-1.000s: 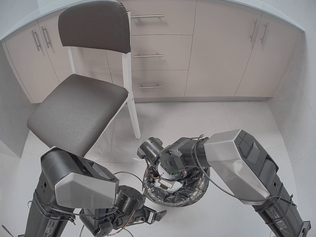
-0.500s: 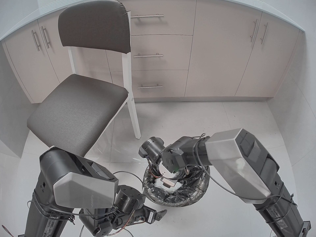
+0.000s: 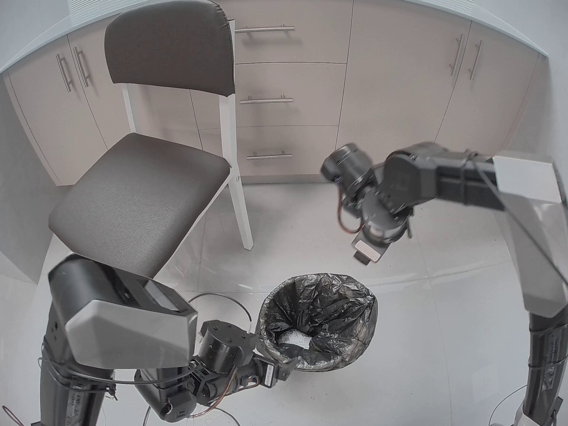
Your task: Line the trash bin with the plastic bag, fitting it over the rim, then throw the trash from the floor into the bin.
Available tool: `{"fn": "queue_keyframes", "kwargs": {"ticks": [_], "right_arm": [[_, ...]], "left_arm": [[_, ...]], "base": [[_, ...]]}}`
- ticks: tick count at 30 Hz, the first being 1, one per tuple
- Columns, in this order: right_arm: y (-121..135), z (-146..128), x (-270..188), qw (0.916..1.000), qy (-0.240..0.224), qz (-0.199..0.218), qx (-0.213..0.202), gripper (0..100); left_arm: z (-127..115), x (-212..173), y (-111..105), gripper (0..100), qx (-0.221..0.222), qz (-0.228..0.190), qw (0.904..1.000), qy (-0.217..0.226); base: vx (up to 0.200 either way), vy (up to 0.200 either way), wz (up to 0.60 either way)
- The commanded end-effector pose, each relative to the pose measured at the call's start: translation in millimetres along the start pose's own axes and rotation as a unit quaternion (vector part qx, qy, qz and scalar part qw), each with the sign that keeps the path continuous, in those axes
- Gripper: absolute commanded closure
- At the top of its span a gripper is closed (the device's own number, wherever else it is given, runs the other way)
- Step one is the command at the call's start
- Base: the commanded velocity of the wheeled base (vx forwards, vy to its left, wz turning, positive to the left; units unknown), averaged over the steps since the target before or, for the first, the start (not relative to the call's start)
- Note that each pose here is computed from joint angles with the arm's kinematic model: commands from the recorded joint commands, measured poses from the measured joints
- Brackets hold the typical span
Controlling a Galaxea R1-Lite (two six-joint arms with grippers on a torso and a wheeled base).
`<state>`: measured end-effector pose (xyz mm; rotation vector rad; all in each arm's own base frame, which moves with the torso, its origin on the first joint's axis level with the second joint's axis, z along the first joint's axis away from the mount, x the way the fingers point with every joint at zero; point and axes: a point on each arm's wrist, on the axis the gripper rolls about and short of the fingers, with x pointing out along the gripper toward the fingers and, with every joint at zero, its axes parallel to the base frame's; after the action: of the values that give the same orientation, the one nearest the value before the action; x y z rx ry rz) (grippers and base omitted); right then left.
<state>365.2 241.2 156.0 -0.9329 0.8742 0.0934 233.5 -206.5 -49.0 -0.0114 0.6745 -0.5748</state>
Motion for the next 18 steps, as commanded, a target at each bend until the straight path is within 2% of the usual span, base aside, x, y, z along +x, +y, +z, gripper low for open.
{"fn": "queue_keyframes", "kwargs": {"ticks": [1, 4, 8, 11, 12, 15, 16, 18], "right_arm": [[-122.9, -56.0, -75.2, 0.9912, -0.019, -0.062, 0.115, 0], [-144.2, -76.2, -103.5, 0.9874, -0.028, -0.074, 0.137, 0], [-160.0, -109.6, -147.7, 0.9857, -0.029, -0.077, 0.147, 0], [-166.9, -138.6, -180.8, 0.9855, -0.028, -0.077, 0.148, 0], [-166.9, -138.6, -180.8, 0.9855, -0.028, -0.077, 0.148, 0], [-176.0, -171.4, -216.7, 0.9811, -0.047, -0.088, 0.166, 0], [-179.4, -179.3, -223.4, 0.9790, -0.051, -0.094, 0.174, 0], [-186.7, -192.4, -231.3, 0.9741, -0.051, -0.107, 0.193, 0]], "left_arm": [[76.4, -60.6, -3.4, 0, -0.019, 0.037, 0.9872, -0.154], [102.2, -95.2, -0.3, 0, -0.012, 0.077, 0.9738, -0.213], [132.9, -151.1, 13.0, 0, 0.005, 0.157, 0.9437, -0.291], [146.9, -204.5, 20.7, 0, 0.009, 0.188, 0.9216, -0.339], [146.9, -204.5, 20.7, 0, 0.009, 0.188, 0.9216, -0.339], [147.1, -278.9, 25.0, 0, 0.006, 0.221, 0.9036, -0.367], [144.6, -297.3, 24.8, 0, 0.005, 0.229, 0.9007, -0.369], [137.8, -326.8, 22.6, 0, 0.003, 0.239, 0.9016, -0.360]], "base": [[0.000, 0.000, 0.00], [0.000, 0.000, 0.00], [0.000, 0.000, 0.00], [0.000, 0.000, 0.00], [0.000, 0.000, 0.00], [0.000, 0.000, 0.00], [0.000, 0.000, 0.00], [0.000, 0.000, 0.00]]}}
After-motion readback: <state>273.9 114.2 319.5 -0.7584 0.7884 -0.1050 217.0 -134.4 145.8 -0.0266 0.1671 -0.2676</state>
